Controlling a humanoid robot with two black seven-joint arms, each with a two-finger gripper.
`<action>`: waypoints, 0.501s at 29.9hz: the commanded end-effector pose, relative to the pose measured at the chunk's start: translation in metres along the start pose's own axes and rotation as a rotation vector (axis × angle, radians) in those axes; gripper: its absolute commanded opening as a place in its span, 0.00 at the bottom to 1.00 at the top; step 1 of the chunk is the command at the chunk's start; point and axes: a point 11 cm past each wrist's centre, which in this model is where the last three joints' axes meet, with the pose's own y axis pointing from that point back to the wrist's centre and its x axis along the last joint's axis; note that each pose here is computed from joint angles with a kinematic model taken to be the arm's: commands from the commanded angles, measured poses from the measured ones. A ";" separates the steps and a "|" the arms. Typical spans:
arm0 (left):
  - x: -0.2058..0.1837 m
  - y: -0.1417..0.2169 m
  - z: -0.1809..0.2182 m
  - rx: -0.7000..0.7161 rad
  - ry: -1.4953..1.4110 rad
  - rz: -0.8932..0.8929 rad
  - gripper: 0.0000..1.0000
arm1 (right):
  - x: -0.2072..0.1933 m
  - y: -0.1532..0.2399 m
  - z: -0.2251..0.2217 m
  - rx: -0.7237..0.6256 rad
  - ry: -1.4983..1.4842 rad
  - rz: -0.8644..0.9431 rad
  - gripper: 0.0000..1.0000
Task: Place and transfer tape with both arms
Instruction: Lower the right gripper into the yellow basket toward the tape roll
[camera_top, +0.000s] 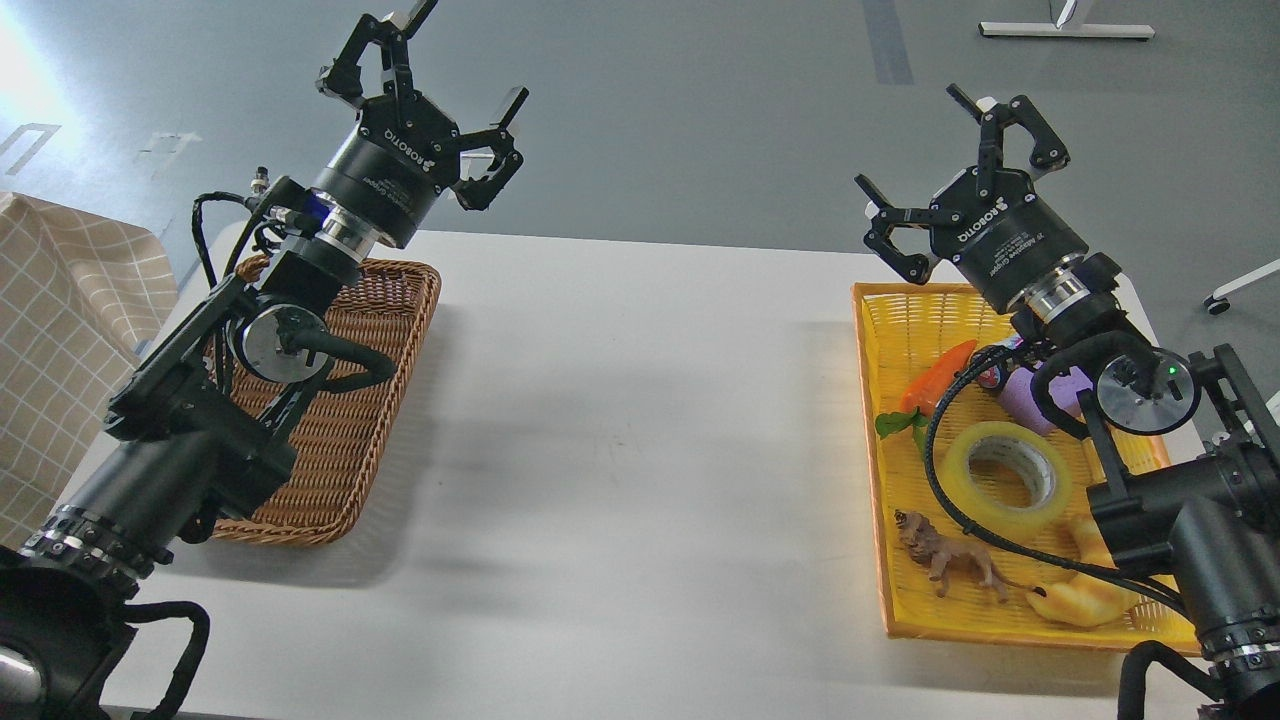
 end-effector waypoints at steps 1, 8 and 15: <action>-0.001 -0.001 0.000 0.000 0.001 -0.002 0.98 | -0.004 0.003 0.001 -0.109 0.115 -0.012 1.00; -0.001 -0.001 0.001 -0.003 -0.001 -0.004 0.98 | -0.015 0.013 -0.016 -0.240 0.343 -0.038 1.00; -0.002 -0.001 0.001 -0.002 -0.001 -0.006 0.98 | -0.007 0.031 -0.049 -0.366 0.687 0.030 1.00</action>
